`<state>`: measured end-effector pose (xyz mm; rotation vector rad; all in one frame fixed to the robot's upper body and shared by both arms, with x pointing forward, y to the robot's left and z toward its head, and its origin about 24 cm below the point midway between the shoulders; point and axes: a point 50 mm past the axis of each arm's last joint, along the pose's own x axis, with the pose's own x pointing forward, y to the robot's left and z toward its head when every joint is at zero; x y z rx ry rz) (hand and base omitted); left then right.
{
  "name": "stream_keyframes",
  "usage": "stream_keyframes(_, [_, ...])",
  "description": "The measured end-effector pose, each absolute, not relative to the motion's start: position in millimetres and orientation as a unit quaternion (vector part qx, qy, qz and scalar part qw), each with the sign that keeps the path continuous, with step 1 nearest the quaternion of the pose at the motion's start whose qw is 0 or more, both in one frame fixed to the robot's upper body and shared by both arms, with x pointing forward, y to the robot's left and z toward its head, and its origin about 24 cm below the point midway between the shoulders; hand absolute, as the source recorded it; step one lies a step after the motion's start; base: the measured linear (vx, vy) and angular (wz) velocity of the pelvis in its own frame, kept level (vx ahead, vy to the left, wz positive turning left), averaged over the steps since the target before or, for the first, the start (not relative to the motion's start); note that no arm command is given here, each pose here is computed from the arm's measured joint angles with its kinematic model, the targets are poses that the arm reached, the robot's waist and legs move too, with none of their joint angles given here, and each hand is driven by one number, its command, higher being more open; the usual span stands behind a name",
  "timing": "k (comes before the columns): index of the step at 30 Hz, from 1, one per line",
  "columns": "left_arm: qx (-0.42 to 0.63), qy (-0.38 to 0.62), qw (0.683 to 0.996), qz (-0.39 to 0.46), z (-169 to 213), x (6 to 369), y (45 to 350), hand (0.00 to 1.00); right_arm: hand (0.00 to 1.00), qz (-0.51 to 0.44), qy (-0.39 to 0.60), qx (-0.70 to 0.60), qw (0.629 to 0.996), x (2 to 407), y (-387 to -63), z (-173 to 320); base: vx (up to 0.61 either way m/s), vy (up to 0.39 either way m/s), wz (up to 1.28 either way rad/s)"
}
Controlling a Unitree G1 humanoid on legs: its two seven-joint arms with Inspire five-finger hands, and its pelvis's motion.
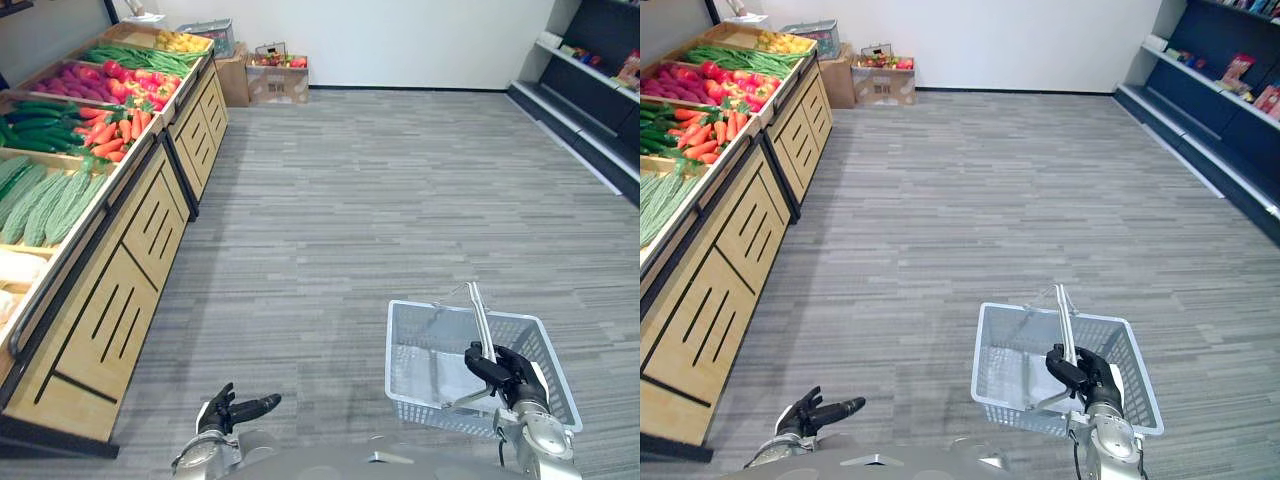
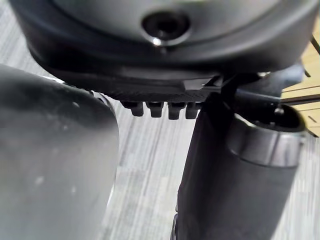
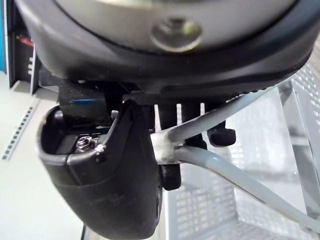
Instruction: Pick vegetable in the basket
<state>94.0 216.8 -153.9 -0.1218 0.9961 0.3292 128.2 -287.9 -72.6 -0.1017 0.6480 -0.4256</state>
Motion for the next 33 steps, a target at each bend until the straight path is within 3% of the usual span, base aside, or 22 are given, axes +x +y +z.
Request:
stream_keyframes(7, [-0.054, 0.464, 0.869, 0.166, -151, 99, 222, 1.0, 0.0, -0.22, 0.323, -0.046, 0.919, 120, -292, -74, 0.25, 0.252, -0.04])
stream_keyframes(13, [-0.061, 0.493, 0.843, 0.206, -156, 71, 234, 1.0, 0.0, -0.186, 0.312, -0.045, 0.93, 137, -282, -73, 0.24, 0.176, -0.16])
stream_keyframes(21, [-0.065, 0.49, 0.845, 0.206, -156, 72, 232, 1.0, 0.0, -0.125, 0.286, -0.057, 0.948, 169, -257, -67, 0.02, 0.051, -0.51])
stream_keyframes(33, [-0.047, 0.509, 0.838, 0.192, -158, 57, 233, 1.0, 0.0, -0.115, 0.331, -0.077, 0.933, 143, -255, -82, 0.06, 0.093, 0.1])
